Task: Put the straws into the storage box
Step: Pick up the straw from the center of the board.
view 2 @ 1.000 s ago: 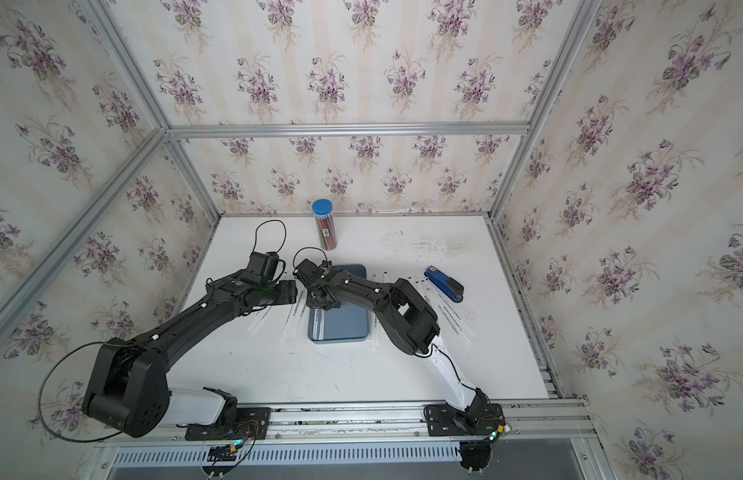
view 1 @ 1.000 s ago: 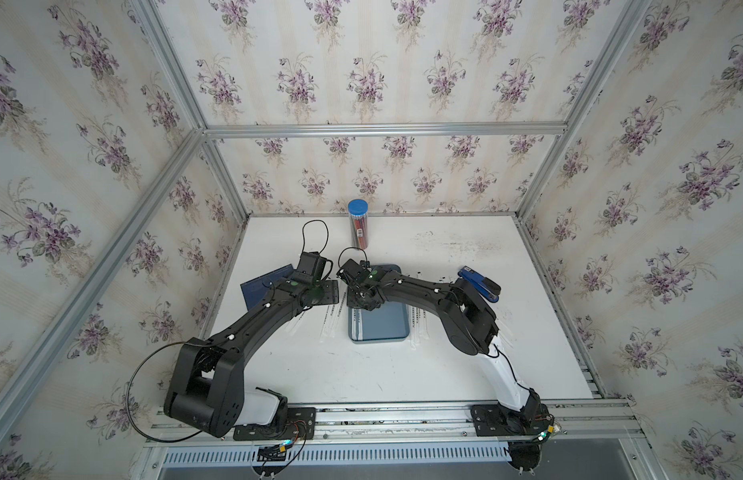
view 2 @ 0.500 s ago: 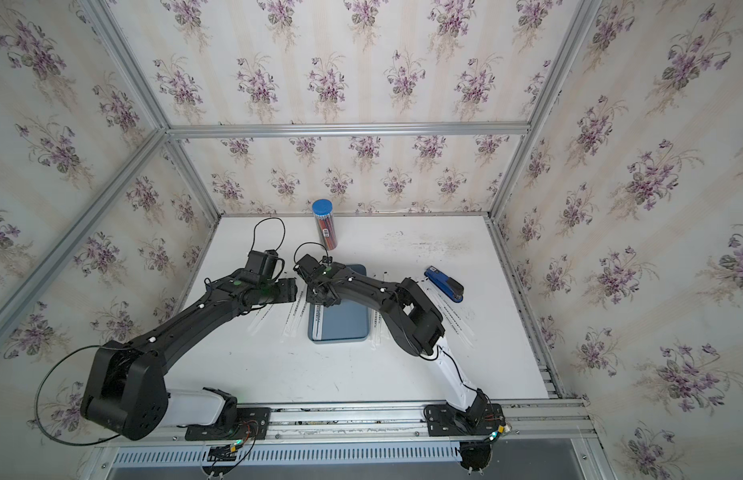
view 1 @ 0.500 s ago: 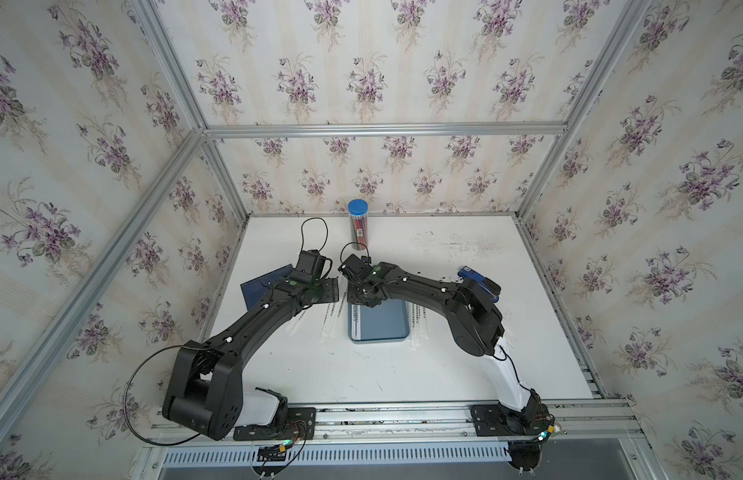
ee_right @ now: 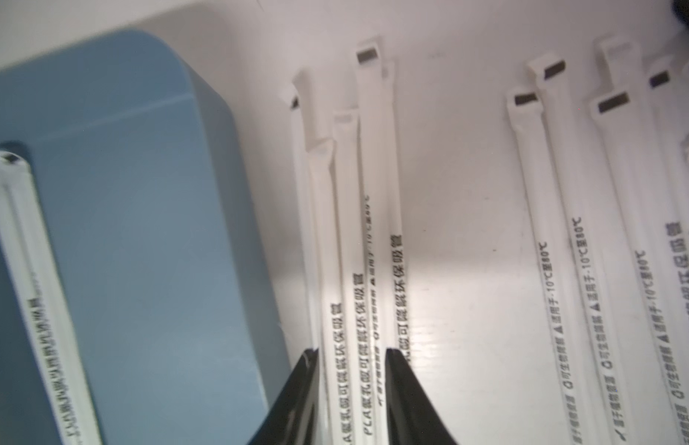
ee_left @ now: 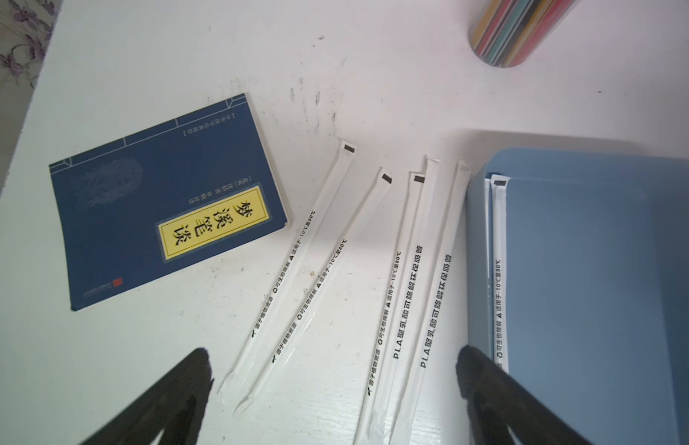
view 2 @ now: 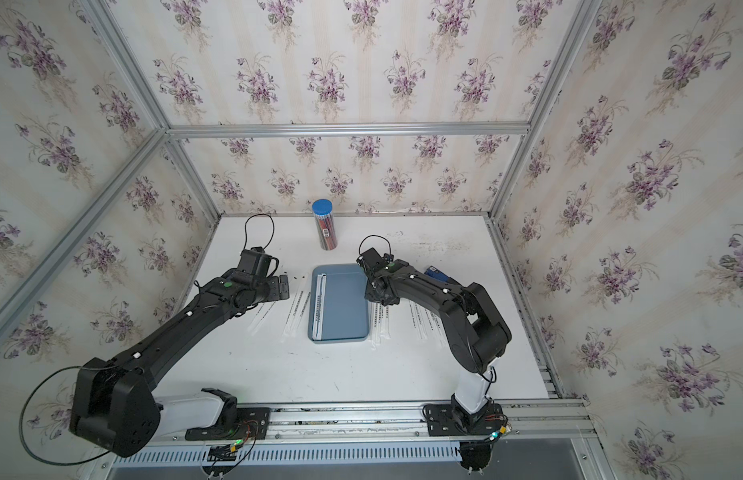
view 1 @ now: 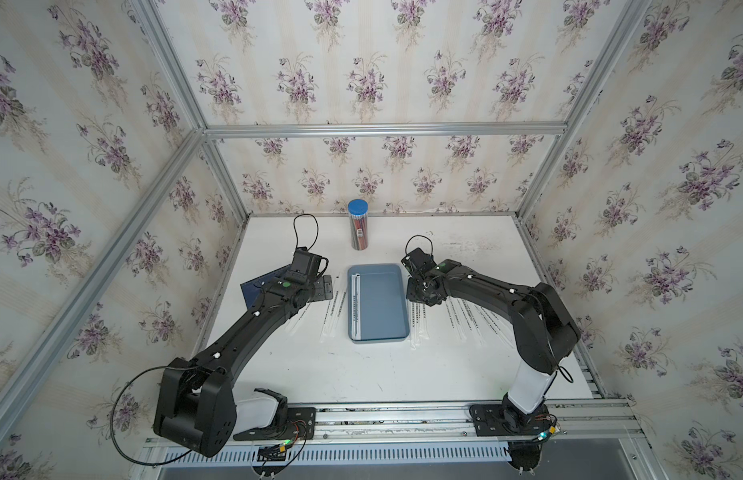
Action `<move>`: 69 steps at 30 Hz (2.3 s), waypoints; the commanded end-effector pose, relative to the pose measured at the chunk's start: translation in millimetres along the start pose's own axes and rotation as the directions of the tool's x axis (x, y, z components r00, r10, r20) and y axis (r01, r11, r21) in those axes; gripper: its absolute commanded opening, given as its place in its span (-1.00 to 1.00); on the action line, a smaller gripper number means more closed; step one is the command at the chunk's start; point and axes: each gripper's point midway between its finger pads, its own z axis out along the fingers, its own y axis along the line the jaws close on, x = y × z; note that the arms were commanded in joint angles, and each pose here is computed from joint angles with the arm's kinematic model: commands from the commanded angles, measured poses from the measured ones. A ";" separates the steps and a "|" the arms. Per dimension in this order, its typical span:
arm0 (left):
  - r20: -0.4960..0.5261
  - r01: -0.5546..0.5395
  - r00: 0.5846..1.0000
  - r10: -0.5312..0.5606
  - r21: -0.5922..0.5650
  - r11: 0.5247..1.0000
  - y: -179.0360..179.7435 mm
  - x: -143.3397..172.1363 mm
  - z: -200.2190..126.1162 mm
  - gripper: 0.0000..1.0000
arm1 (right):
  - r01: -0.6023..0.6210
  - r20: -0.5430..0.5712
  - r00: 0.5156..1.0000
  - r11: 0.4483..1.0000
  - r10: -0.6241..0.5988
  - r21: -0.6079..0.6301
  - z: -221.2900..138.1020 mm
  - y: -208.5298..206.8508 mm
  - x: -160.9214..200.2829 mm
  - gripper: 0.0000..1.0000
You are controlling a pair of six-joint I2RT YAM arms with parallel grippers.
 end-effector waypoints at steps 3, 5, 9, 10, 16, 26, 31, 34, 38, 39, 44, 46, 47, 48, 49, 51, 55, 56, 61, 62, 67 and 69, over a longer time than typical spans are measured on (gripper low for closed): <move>-0.052 0.107 0.994 -0.098 0.191 0.976 -11.1 4.4 7.8 1.00 | 0.043 -0.011 0.999 0.999 -0.043 0.026 17.6 -6.1 2.0 -0.39; -0.105 0.071 0.994 -0.043 0.280 0.957 -27.6 10.1 11.9 1.00 | 0.042 -0.009 0.999 0.998 -0.042 0.042 23.7 -9.5 1.0 -0.39; -0.209 -0.005 0.976 0.064 0.273 0.962 -36.3 26.7 20.3 0.99 | 0.038 -0.016 0.999 0.996 -0.037 0.075 33.7 -21.2 0.6 -0.40; -0.205 -0.041 0.974 0.094 0.248 0.968 -35.8 28.5 19.7 0.99 | 0.039 -0.016 0.999 0.996 -0.038 0.077 35.1 -22.6 0.4 -0.41; -0.191 -0.103 0.971 0.142 0.201 0.974 -39.8 33.4 17.9 0.99 | 0.038 -0.028 0.999 0.995 -0.036 0.088 43.2 -27.1 1.9 -0.46; -0.148 -0.097 0.979 0.138 0.257 0.961 -48.4 28.4 11.6 0.99 | 0.047 0.009 0.999 0.996 -0.048 0.072 22.2 -25.0 -11.2 -0.43; -0.279 -0.140 0.946 0.165 0.108 0.984 -25.4 45.8 33.8 0.82 | 0.039 0.022 0.999 0.997 -0.041 0.064 12.4 -29.2 -17.1 -0.41; -0.400 -0.206 0.896 0.194 0.014 0.979 -8.8 61.3 46.5 0.55 | 0.030 0.033 0.999 0.998 -0.032 0.057 8.5 -28.6 -19.0 -0.41; -0.387 -0.239 0.902 0.193 -0.076 0.968 7.1 55.3 50.2 0.42 | 0.018 0.054 0.998 0.999 -0.020 0.038 1.0 -26.3 -22.6 -0.41; -0.382 -0.239 0.904 0.193 -0.077 0.968 6.8 52.9 52.0 0.41 | 0.016 0.057 0.998 0.999 -0.018 0.035 -0.5 -26.5 -22.9 -0.41; -0.410 -0.286 0.885 0.221 -0.103 0.953 8.6 48.4 66.6 0.16 | 0.019 0.073 0.997 1.000 -0.020 0.022 -6.4 -24.4 -26.0 -0.41; -0.429 -0.298 0.873 0.232 -0.095 0.950 7.6 49.9 72.3 0.08 | 0.018 0.079 0.997 1.000 -0.020 0.021 -7.5 -24.6 -26.9 -0.41; -0.438 -0.299 0.869 0.231 -0.091 0.950 7.3 50.9 75.3 0.03 | 0.018 0.081 0.997 1.000 -0.019 0.021 -7.4 -25.0 -26.7 -0.41; -0.443 -0.297 0.867 0.229 -0.089 0.951 7.1 50.8 77.7 0.03 | 0.018 0.083 0.996 1.000 -0.019 0.019 -7.7 -25.0 -26.6 -0.41; -0.447 -0.292 0.865 0.226 -0.084 0.953 6.9 51.5 79.3 0.03 | 0.018 0.082 0.996 1.000 -0.019 0.015 -7.6 -24.5 -26.3 -0.41; -0.448 -0.283 0.865 0.223 -0.070 0.956 5.7 50.7 82.1 0.03 | 0.017 0.080 0.997 1.000 -0.017 0.012 -6.6 -24.5 -25.2 -0.41; -0.466 -0.248 0.862 0.200 -0.044 0.968 8.8 50.3 87.2 -0.02 | 0.017 0.077 0.997 1.000 -0.018 0.014 -5.0 -25.7 -22.6 -0.41; -0.475 -0.232 0.859 0.191 -0.029 0.972 8.7 51.7 89.3 -0.05 | 0.016 0.078 0.997 1.000 -0.017 0.014 -5.2 -25.8 -22.7 -0.41; -0.488 -0.208 0.852 0.188 0.014 0.978 3.6 53.1 95.3 -0.10 | 0.015 0.088 0.996 1.000 -0.016 0.015 -6.9 -25.2 -25.8 -0.41; -0.493 -0.211 0.849 0.191 0.016 0.977 3.6 54.2 96.8 -0.11 | 0.016 0.087 0.996 1.000 -0.017 0.017 -6.5 -25.4 -25.6 -0.41; -0.519 -0.214 0.834 0.188 0.010 0.977 5.9 60.8 105.4 -0.13 | 0.015 0.091 0.996 1.000 -0.016 0.017 -7.2 -25.0 -26.1 -0.41; -0.526 -0.207 0.832 0.177 0.003 0.978 8.9 62.1 108.1 -0.14 | 0.017 0.092 0.996 1.000 -0.018 0.016 -8.2 -24.1 -25.6 -0.41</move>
